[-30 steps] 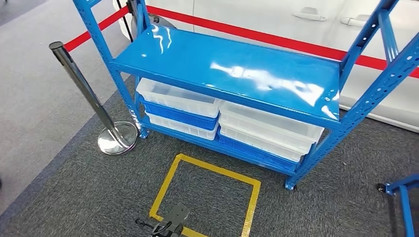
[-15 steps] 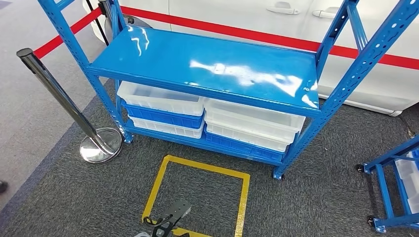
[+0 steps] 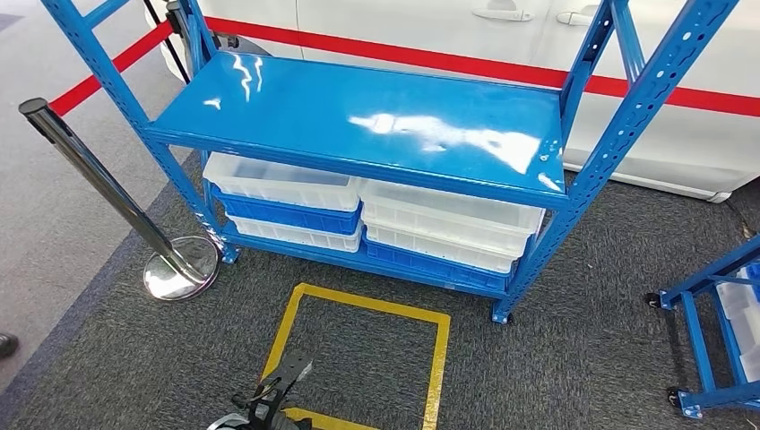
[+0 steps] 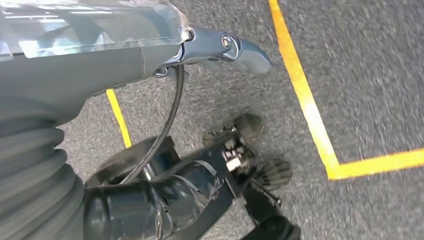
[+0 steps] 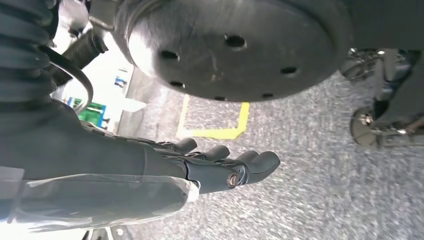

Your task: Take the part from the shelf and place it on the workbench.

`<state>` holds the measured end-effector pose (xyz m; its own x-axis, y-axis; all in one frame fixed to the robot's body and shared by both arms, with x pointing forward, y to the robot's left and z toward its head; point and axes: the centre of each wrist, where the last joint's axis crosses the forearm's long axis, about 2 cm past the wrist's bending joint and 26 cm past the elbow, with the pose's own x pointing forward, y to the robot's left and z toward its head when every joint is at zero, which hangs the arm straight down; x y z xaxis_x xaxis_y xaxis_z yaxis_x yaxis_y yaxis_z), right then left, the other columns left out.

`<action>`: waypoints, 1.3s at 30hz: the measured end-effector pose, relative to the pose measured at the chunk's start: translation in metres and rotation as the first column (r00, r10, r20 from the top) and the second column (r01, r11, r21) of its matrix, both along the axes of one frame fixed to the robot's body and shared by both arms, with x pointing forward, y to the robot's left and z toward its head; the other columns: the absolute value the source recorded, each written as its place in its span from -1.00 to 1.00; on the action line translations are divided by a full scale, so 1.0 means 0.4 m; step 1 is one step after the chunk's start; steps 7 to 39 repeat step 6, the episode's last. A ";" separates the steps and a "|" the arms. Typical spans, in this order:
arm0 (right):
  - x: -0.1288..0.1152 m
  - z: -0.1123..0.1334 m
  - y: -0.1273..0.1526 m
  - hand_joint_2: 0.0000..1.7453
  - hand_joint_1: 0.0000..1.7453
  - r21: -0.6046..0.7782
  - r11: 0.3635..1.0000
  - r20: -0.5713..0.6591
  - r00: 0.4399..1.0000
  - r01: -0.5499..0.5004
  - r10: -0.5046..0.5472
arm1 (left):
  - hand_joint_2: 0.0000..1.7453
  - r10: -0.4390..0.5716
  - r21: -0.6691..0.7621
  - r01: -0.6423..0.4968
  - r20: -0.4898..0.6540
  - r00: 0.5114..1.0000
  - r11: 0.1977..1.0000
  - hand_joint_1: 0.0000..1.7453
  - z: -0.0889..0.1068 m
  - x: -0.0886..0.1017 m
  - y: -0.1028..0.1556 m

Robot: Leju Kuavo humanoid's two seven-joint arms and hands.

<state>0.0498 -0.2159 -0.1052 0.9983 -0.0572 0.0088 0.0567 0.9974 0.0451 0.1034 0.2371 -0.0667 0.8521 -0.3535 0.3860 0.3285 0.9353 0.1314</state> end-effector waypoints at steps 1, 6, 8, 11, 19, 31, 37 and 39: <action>-0.002 -0.001 -0.009 1.00 -1.00 -0.005 1.000 0.009 1.000 0.001 -0.001 | 0.50 0.008 -0.001 -0.008 -0.005 1.000 1.000 -1.00 -0.005 -0.006 0.008; -0.014 -0.007 -0.045 -1.00 -1.00 -0.027 1.000 0.044 0.999 0.005 -0.004 | -1.00 0.047 -0.007 -0.047 -0.027 0.999 0.999 -1.00 -0.027 -0.034 0.039; -0.014 -0.007 -0.045 -1.00 -1.00 -0.027 1.000 0.044 0.999 0.005 -0.004 | -1.00 0.047 -0.007 -0.047 -0.027 0.999 0.999 -1.00 -0.027 -0.034 0.039; -0.014 -0.007 -0.045 -1.00 -1.00 -0.027 1.000 0.044 0.999 0.005 -0.004 | -1.00 0.047 -0.007 -0.047 -0.027 0.999 0.999 -1.00 -0.027 -0.034 0.039; -0.014 -0.007 -0.045 -1.00 -1.00 -0.027 1.000 0.044 0.999 0.005 -0.004 | -1.00 0.047 -0.007 -0.047 -0.027 0.999 0.999 -1.00 -0.027 -0.034 0.039; -0.014 -0.007 -0.045 -1.00 -1.00 -0.027 1.000 0.044 0.999 0.005 -0.004 | -1.00 0.047 -0.007 -0.047 -0.027 0.999 0.999 -1.00 -0.027 -0.034 0.039; -0.014 -0.007 -0.045 -1.00 -1.00 -0.027 1.000 0.044 0.999 0.005 -0.004 | -1.00 0.047 -0.007 -0.047 -0.027 0.999 0.999 -1.00 -0.027 -0.034 0.039; -0.014 -0.007 -0.045 -1.00 -1.00 -0.027 1.000 0.044 0.999 0.005 -0.004 | -1.00 0.047 -0.007 -0.047 -0.027 0.999 0.999 -1.00 -0.027 -0.034 0.039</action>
